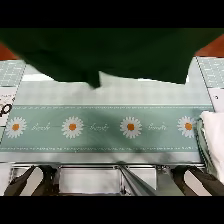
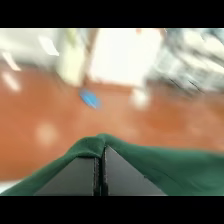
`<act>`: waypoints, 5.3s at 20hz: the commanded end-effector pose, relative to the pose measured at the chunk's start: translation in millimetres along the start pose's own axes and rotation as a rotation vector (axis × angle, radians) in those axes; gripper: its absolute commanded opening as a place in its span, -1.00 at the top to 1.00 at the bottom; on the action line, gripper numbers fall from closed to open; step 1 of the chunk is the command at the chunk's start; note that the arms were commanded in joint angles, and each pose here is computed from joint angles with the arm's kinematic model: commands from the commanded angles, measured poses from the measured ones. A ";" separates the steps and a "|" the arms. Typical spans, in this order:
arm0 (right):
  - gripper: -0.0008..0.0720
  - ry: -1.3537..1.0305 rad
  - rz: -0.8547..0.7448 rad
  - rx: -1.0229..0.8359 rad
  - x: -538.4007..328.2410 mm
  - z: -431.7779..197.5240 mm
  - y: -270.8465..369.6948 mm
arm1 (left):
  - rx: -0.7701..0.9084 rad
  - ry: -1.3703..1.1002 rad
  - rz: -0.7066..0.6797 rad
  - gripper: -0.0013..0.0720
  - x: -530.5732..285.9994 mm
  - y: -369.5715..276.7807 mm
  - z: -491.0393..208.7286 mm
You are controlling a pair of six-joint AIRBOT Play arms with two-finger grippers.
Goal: Fold the shirts.
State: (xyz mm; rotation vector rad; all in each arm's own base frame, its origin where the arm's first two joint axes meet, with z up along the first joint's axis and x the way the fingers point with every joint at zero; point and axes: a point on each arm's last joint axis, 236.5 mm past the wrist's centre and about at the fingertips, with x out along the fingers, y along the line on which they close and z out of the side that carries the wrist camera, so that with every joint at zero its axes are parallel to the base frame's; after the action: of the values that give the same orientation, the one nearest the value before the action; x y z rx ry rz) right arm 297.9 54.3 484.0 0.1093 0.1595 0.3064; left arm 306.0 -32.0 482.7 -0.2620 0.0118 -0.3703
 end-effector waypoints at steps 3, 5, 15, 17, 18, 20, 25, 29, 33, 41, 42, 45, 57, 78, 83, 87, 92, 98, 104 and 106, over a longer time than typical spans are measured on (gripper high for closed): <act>0.92 -0.149 -0.160 -0.124 -109.2 25.1 28.1 | 0.247 -0.146 0.266 0.91 -87.3 -48.4 38.1; 0.92 -0.133 -0.221 -0.138 -134.6 14.1 28.0 | 0.329 -0.147 0.288 0.91 -113.2 -64.1 34.5; 0.92 0.146 -0.244 0.039 -98.1 -85.7 -4.0 | 0.234 0.061 0.382 0.91 -144.0 -14.9 -21.8; 0.92 0.245 -0.236 0.079 -63.6 -120.3 -24.4 | 0.199 0.199 0.397 0.91 -103.0 10.2 -58.7; 0.92 0.306 -0.230 0.105 -46.1 -139.9 -34.4 | 0.169 0.269 0.405 0.91 -82.6 23.1 -78.9; 0.92 0.421 -0.177 0.152 -4.2 -179.3 -48.8 | 0.132 0.420 0.422 0.91 -39.0 51.6 -124.1; 0.92 0.576 -0.075 0.278 111.9 -254.8 -96.5 | 0.042 0.634 0.404 0.91 74.7 109.9 -224.9; 0.92 0.628 -0.040 0.474 199.5 -323.5 -133.4 | -0.054 0.668 0.388 0.91 160.4 152.6 -302.2; 0.92 0.613 -0.086 0.568 261.4 -371.6 -177.0 | -0.205 0.714 0.465 0.91 200.2 193.0 -380.7; 0.92 0.772 -0.029 0.629 286.8 -425.8 -176.5 | -0.356 0.974 0.480 0.91 185.7 193.7 -471.5; 0.92 0.783 -0.024 0.635 282.4 -425.3 -177.1 | -0.362 0.994 0.484 0.91 180.7 193.6 -472.3; 0.92 0.855 0.014 0.647 260.4 -427.7 -174.2 | -0.282 1.139 0.427 0.91 153.2 189.9 -482.9; -0.14 1.143 -0.025 0.662 211.8 -501.7 -150.1 | -0.344 1.449 0.418 -0.07 87.0 176.4 -532.0; -0.14 0.878 -0.154 0.943 45.8 -506.9 -121.9 | -1.175 1.155 0.403 -0.40 -106.5 132.7 -557.8; -0.14 0.878 -0.154 0.943 45.8 -506.9 -121.8 | -1.015 1.235 0.352 -0.40 -78.2 103.5 -578.4; -0.14 0.865 -0.135 0.969 48.8 -502.5 -117.6 | -0.933 1.328 0.297 -0.27 -67.9 80.6 -595.4; -0.14 1.099 -0.320 0.900 -2.4 -545.5 -133.6 | -0.882 1.335 0.217 0.91 -55.3 77.1 -576.3; -0.14 1.328 -0.284 0.933 -48.4 -568.8 -100.5 | -0.874 1.327 0.210 0.91 -51.2 78.0 -572.1; -0.14 1.267 -0.260 0.980 -25.6 -574.4 -94.9 | -0.870 1.319 0.217 0.91 -49.7 80.2 -572.5; -0.14 1.328 -0.237 0.987 -23.3 -587.9 -86.8 | -0.869 1.317 0.219 0.91 -49.5 80.6 -572.6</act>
State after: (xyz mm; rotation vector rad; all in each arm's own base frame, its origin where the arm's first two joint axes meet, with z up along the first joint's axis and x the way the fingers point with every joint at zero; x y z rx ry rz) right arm 199.6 4.2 -90.2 0.8446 1.5903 -0.0250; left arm 254.0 -86.0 -92.6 -0.8245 1.5153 -0.2463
